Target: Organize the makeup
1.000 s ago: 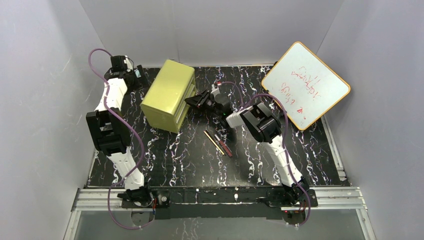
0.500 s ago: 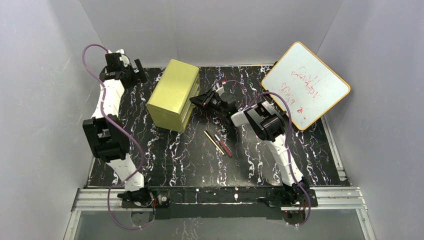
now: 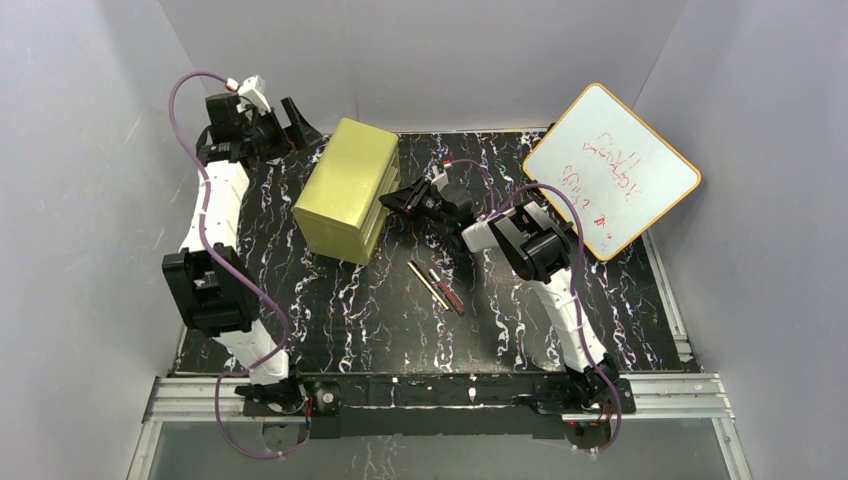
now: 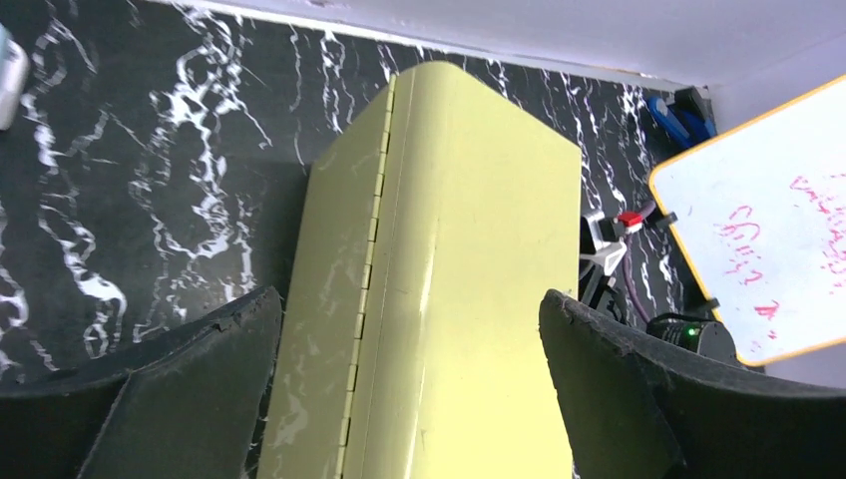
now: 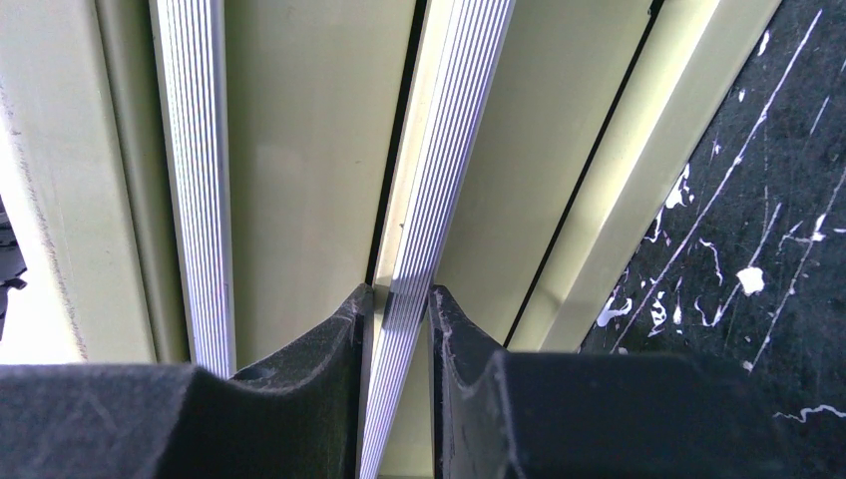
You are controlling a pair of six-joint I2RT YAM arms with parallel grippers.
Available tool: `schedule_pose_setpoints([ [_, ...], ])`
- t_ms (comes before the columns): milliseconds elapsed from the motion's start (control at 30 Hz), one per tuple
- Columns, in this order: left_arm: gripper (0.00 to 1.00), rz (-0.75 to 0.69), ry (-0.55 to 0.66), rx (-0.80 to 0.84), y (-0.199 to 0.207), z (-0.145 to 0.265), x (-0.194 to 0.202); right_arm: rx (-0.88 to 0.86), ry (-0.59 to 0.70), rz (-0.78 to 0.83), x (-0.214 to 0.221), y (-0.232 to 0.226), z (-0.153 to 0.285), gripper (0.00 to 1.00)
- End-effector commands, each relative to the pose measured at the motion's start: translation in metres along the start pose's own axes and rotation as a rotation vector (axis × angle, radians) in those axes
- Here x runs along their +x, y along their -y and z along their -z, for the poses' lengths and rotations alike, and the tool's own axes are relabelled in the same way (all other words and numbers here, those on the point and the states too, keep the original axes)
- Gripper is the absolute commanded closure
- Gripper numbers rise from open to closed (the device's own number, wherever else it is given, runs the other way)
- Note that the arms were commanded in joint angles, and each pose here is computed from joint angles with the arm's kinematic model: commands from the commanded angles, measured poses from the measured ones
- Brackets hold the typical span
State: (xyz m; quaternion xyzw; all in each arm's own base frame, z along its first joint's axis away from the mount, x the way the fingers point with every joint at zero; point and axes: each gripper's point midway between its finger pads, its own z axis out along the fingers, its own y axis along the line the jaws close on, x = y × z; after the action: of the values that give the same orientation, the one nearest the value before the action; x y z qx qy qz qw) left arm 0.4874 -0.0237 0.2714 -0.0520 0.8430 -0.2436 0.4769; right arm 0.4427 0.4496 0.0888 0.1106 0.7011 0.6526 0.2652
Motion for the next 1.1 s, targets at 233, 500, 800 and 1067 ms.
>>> schedule_pose_setpoints([
  [233, 0.01, 0.048, -0.141, 0.118, 0.014, -0.029, 0.035, 0.001, 0.055, 0.041, -0.026, 0.001, 0.004, 0.99],
  [500, 0.01, 0.022, -0.217, 0.008, -0.005, -0.037, 0.063, 0.003, 0.053, 0.037, -0.025, 0.003, 0.004, 0.99],
  [800, 0.01, -0.061, -0.305, -0.197, -0.038, -0.04, 0.088, 0.025, 0.046, 0.033, -0.025, 0.005, 0.011, 0.99],
  [1067, 0.01, -0.132, -0.365, -0.331, -0.056, -0.04, 0.1, 0.043, 0.039, 0.025, -0.025, 0.013, 0.024, 0.99],
])
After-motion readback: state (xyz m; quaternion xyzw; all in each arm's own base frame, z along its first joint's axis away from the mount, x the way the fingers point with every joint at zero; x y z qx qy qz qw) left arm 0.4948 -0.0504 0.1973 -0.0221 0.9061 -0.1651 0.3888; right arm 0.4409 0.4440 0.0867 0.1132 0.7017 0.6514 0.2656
